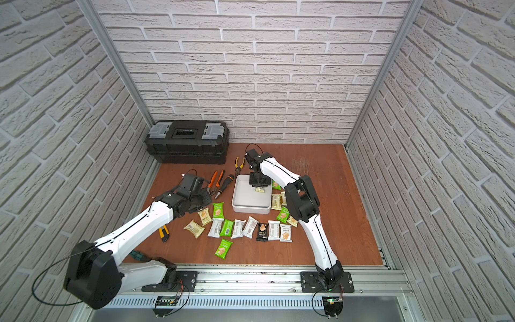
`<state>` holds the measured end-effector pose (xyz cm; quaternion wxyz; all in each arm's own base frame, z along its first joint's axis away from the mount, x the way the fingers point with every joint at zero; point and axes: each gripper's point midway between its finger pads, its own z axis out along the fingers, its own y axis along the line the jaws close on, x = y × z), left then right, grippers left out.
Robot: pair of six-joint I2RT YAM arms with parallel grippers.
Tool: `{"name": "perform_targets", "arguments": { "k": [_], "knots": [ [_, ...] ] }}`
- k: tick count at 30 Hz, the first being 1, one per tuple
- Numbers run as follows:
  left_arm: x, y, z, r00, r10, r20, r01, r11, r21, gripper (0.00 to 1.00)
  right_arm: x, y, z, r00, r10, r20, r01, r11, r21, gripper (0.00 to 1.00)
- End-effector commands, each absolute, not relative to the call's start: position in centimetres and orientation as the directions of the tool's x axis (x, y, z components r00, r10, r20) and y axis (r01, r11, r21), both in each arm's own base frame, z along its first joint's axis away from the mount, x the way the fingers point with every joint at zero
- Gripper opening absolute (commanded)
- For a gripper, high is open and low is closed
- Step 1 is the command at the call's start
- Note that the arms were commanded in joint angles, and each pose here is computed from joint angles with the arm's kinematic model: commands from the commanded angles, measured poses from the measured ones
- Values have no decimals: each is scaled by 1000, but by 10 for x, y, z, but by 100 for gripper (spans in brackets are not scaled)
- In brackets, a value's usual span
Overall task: Take the cookies out of the storage box
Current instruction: Pick up the cookie from the storage box, then place the cookie at the center of the board.
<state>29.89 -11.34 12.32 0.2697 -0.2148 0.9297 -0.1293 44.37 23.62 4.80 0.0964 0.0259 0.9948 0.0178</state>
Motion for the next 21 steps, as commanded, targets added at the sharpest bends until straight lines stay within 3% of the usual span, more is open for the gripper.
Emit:
{"name": "perform_targets", "arguments": {
  "k": [1, 13, 21],
  "knots": [
    [298, -105, 126, -740, -484, -467, -350, 870, -348, 42, 438, 244, 103, -964, 22, -266, -7, 994, 107, 31],
    [302, -103, 126, -731, -486, -478, -356, 870, -341, 42, 424, 195, 151, -936, 38, -349, 20, 998, 55, 28],
    [298, -79, 138, -666, -515, -540, -418, 857, -302, 39, 424, 129, 106, -952, 134, -274, 138, 990, 5, 28]
  ]
}}
